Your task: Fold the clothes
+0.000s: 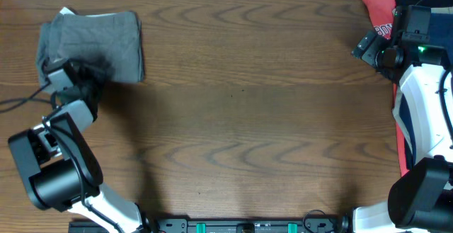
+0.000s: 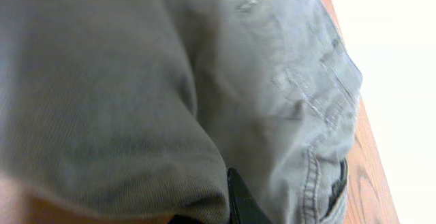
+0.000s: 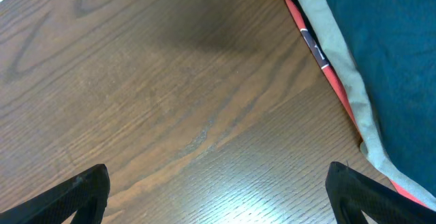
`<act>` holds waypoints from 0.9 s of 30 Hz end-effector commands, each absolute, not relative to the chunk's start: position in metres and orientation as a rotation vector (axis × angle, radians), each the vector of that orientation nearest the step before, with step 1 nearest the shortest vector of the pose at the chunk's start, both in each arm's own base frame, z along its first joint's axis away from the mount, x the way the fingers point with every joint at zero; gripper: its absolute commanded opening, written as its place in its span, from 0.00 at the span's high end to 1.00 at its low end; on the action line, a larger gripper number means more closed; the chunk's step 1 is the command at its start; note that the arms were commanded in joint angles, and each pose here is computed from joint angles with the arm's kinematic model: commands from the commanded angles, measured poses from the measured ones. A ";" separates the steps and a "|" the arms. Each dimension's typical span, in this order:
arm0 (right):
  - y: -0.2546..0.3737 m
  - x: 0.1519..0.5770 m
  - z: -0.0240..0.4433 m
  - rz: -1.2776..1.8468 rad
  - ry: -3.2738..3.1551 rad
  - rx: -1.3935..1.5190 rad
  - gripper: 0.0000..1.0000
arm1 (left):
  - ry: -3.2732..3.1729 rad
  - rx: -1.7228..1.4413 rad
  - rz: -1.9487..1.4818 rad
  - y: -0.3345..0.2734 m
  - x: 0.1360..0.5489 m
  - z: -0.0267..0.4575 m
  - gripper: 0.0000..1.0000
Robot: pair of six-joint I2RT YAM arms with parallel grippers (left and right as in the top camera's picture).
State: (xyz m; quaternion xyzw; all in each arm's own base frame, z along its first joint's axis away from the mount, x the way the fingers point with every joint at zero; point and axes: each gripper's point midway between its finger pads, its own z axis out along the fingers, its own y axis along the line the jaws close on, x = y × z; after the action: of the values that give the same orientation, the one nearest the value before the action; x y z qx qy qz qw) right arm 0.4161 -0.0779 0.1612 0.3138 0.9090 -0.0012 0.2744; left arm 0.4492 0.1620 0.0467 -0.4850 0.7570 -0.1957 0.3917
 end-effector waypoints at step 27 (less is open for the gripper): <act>-0.078 0.418 0.172 -0.002 2.420 0.828 0.01 | 2.024 -1.043 -0.322 0.204 0.519 0.025 0.94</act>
State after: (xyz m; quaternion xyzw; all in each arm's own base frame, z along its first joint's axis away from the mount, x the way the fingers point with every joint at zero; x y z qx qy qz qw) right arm 0.4161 -0.0779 0.1612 0.3139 0.9089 -0.0012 0.2744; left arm 0.5139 0.1914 0.0247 -0.4166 0.8031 -0.1584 0.3955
